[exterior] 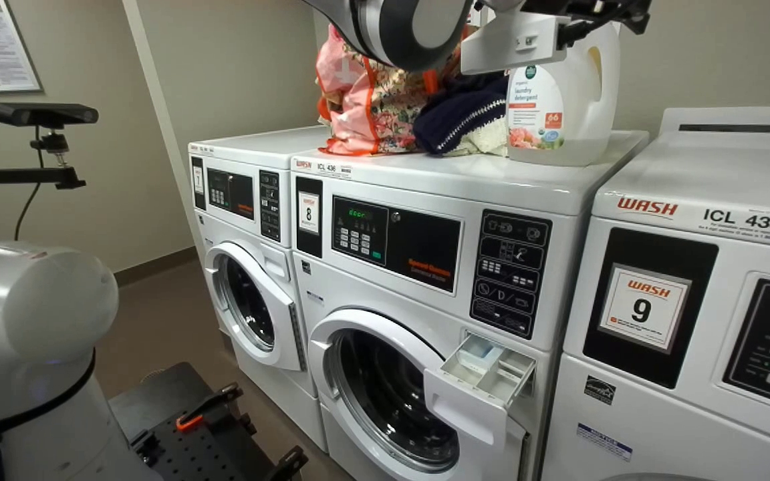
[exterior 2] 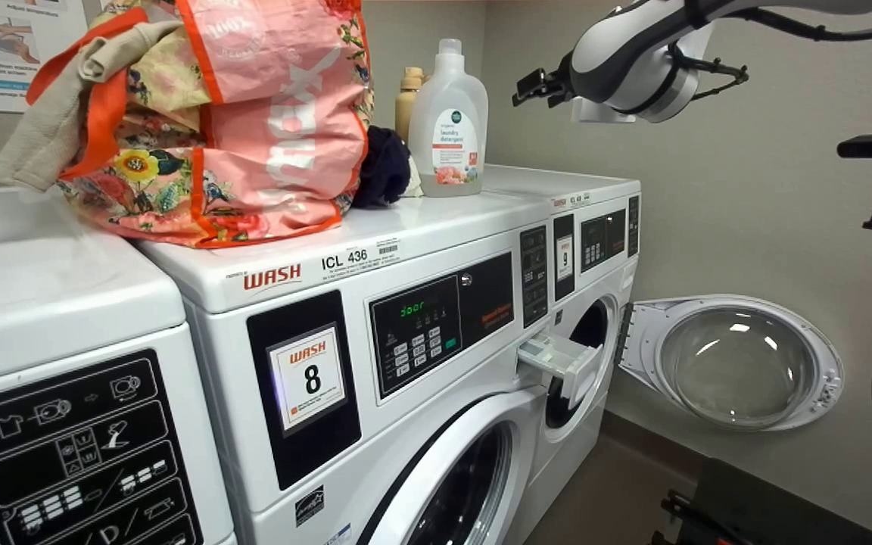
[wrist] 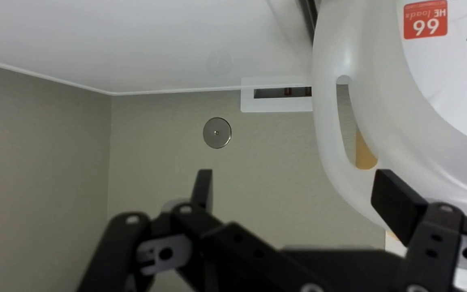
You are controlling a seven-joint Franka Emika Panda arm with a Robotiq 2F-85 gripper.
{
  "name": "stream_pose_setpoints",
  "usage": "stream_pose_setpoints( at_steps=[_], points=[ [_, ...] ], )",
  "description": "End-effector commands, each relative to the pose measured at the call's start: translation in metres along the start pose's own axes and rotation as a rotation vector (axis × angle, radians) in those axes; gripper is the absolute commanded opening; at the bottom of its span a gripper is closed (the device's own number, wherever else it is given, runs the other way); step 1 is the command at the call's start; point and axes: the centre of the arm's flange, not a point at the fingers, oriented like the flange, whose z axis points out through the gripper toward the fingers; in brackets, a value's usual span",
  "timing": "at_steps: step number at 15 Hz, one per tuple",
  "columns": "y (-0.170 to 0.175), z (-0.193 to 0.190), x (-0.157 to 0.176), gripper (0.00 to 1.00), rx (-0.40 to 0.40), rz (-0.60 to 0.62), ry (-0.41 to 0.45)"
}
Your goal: Move the bottle to the left on the washing machine
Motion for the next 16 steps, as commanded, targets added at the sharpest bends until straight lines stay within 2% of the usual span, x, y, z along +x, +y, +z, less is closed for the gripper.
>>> stream_pose_setpoints(
  at_steps=[1, 8, 16],
  points=[
    [0.016, 0.032, 0.013, 1.00, 0.068, -0.028, -0.009],
    [0.026, 0.042, 0.006, 1.00, 0.123, -0.029, -0.048],
    [0.021, 0.067, 0.013, 1.00, 0.239, -0.030, -0.077]
  ],
)
